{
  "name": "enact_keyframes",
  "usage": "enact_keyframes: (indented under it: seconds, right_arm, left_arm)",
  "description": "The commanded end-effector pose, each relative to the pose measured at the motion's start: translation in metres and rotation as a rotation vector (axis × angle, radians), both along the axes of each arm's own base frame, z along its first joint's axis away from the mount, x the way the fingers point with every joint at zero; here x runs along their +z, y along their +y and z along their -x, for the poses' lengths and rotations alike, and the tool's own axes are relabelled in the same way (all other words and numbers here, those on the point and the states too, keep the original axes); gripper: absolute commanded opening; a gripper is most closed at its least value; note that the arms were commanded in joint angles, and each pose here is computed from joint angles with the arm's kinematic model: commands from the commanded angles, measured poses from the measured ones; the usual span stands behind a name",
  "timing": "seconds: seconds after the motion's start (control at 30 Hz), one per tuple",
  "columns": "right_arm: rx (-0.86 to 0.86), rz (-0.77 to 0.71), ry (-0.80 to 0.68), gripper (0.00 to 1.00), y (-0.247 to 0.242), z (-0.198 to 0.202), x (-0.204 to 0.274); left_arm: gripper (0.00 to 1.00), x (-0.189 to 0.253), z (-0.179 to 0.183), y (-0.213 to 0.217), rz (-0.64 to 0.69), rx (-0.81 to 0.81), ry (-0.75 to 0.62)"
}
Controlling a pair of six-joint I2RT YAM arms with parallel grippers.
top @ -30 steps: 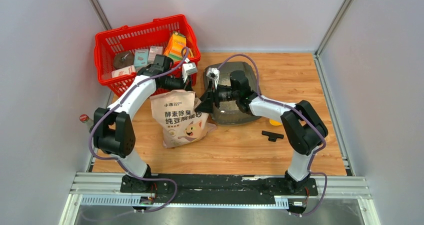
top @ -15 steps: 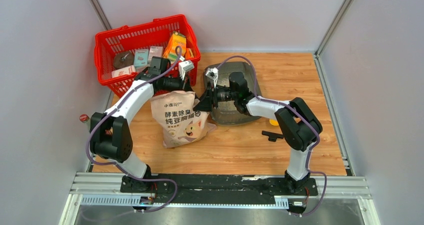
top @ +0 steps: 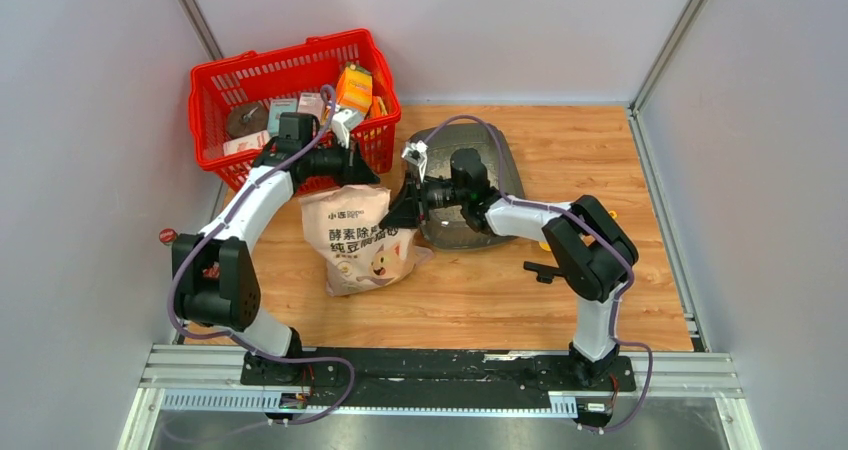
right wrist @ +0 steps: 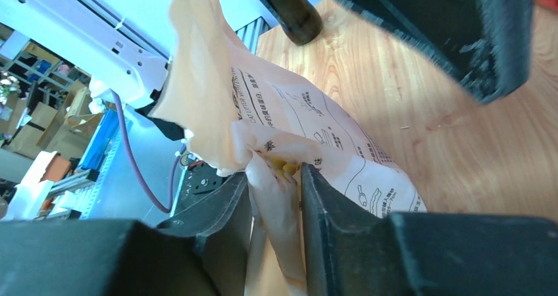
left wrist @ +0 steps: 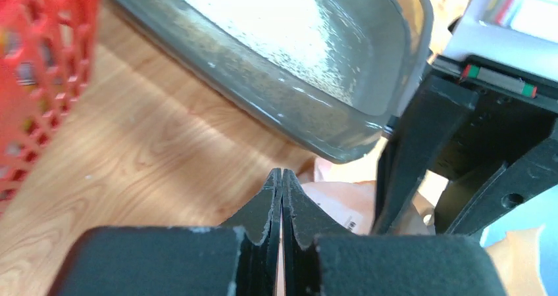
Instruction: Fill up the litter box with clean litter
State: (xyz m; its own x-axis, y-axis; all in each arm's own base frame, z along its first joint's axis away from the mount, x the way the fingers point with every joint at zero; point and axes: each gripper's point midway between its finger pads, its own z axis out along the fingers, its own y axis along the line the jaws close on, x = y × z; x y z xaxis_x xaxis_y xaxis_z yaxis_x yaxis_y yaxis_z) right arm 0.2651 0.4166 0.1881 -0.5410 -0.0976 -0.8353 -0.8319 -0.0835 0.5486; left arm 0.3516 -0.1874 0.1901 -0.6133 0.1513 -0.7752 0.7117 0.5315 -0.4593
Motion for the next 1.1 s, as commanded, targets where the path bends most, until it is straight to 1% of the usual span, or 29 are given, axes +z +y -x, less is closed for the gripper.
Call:
enact_keyframes:
  seconds: [0.0,0.03,0.1,0.13,0.2,0.23,0.3,0.33,0.4,0.43,0.47,0.5,0.6,0.63,0.7,0.77,0.8,0.9,1.03,1.07]
  right_arm:
    - [0.089,-0.054,-0.034,0.26,0.015,0.013,0.017]
    - [0.092,-0.057,-0.026,0.17,0.015,0.012,0.020]
    - [0.075,-0.063,0.004,0.11,0.010,0.003,0.031]
    - [0.070,-0.063,0.014,0.06,0.008,0.001,0.034]
    - [0.058,-0.053,0.035,0.02,0.001,-0.007,0.041]
    - [0.053,-0.046,0.046,0.00,-0.002,-0.010,0.042]
    - [0.025,-0.018,0.101,0.00,-0.010,-0.022,0.038]
    - [0.016,-0.016,0.151,0.00,-0.012,-0.027,0.042]
    - [0.005,-0.022,0.184,0.00,-0.019,-0.038,0.045]
    - [-0.002,-0.018,0.229,0.00,-0.021,-0.042,0.044]
    - [0.001,-0.028,0.230,0.00,-0.021,-0.044,0.047]
    - [0.005,-0.030,0.244,0.00,-0.024,-0.047,0.048]
    - [0.015,-0.029,0.252,0.00,-0.025,-0.044,0.050]
    - [0.020,-0.028,0.247,0.00,-0.025,-0.044,0.049]
    - [0.022,-0.021,0.241,0.00,-0.025,-0.043,0.048]
    - [0.032,-0.016,0.221,0.00,-0.025,-0.042,0.046]
    - [0.046,-0.012,0.209,0.00,-0.024,-0.038,0.045]
    - [0.051,0.006,0.196,0.00,-0.027,-0.035,0.042]
    - [0.041,0.019,0.190,0.00,-0.029,-0.033,0.041]
    - [0.038,0.020,0.188,0.00,-0.029,-0.033,0.041]
  left_arm:
    - [0.05,0.035,-0.017,0.019,0.008,0.092,-0.118]
    - [0.09,0.038,-0.016,0.029,-0.002,0.120,-0.108]
    - [0.15,0.049,-0.016,0.042,-0.014,0.163,-0.120]
    - [0.20,0.060,-0.011,0.054,-0.016,0.198,-0.135]
    - [0.25,0.069,-0.003,0.069,-0.024,0.239,-0.148]
    - [0.28,0.080,0.009,0.080,-0.027,0.273,-0.163]
    - [0.31,0.082,0.025,0.090,-0.040,0.308,-0.157]
    - [0.35,0.085,0.045,0.094,-0.047,0.323,-0.149]
    - [0.38,0.083,0.063,0.104,-0.087,0.354,-0.157]
    - [0.41,0.078,0.082,0.107,-0.114,0.368,-0.139]
    - [0.42,0.075,0.090,0.111,-0.136,0.385,-0.132]
    - [0.44,0.070,0.105,0.116,-0.178,0.393,-0.132]
    - [0.49,0.055,0.128,0.123,-0.244,0.389,-0.126]
    - [0.52,0.048,0.132,0.122,-0.247,0.378,-0.118]
    - [0.57,0.052,0.128,0.119,-0.225,0.374,-0.166]
    - [0.60,0.049,0.121,0.114,-0.175,0.382,-0.159]
    - [0.62,0.053,0.109,0.114,-0.158,0.386,-0.194]
    - [0.64,0.043,0.089,0.114,-0.124,0.391,-0.156]
    - [0.64,0.037,0.077,0.104,-0.059,0.339,-0.123]
    - [0.64,0.037,0.078,0.099,-0.023,0.324,-0.104]
